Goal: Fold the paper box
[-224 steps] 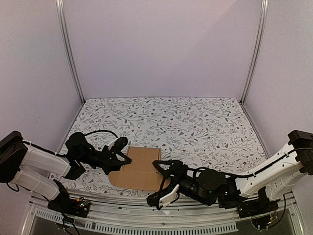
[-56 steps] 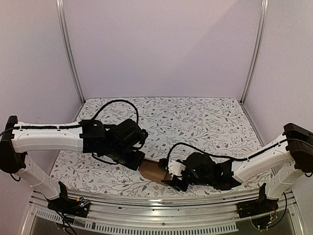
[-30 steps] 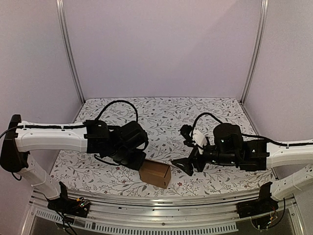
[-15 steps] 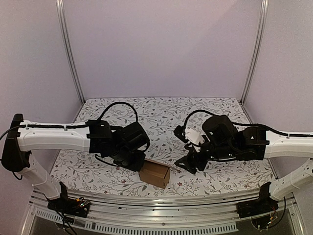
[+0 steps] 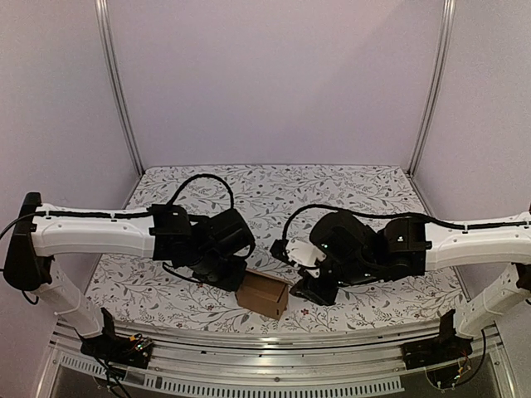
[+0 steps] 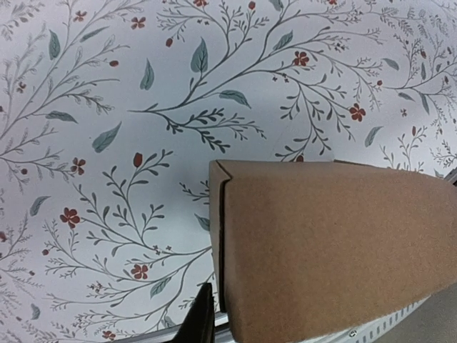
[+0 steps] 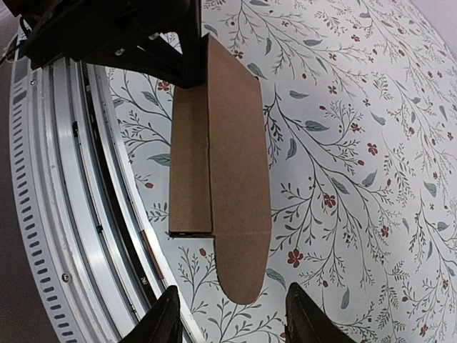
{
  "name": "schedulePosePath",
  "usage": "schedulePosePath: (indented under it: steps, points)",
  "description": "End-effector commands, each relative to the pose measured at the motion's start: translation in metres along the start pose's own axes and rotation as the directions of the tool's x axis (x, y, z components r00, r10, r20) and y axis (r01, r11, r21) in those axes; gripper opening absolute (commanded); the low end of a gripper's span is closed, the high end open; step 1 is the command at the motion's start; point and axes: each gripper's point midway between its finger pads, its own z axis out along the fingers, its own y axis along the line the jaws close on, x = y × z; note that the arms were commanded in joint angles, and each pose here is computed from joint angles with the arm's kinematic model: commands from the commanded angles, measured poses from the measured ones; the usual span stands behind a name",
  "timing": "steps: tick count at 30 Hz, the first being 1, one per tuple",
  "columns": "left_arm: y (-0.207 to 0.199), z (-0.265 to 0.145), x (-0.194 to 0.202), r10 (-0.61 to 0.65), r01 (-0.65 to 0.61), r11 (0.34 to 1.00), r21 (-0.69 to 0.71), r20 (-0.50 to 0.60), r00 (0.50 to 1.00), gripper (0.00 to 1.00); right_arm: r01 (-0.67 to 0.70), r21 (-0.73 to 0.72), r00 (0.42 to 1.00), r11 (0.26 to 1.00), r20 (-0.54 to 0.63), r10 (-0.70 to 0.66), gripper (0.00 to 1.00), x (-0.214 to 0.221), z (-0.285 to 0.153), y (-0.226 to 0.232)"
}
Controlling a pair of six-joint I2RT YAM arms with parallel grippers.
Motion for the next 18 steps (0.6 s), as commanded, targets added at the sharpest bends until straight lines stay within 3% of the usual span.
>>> schedulePosePath:
  steps: [1,11,18]
  points:
    - [0.005,0.004,0.006,0.033,-0.033,0.999,-0.041,0.0,0.999,0.14,0.017,0.064,0.999,0.998,-0.044,-0.014,0.45,0.002,0.004,-0.007]
    - [0.0,0.003,0.002,0.059,-0.059,0.998,-0.016,0.018,0.998,0.17,0.032,0.076,0.997,0.997,-0.072,-0.026,0.31,-0.001,0.013,-0.003]
    - [-0.003,0.001,-0.003,0.068,-0.068,0.998,-0.003,0.041,0.997,0.18,0.044,0.068,0.996,0.997,-0.084,-0.038,0.27,-0.003,0.017,0.004]
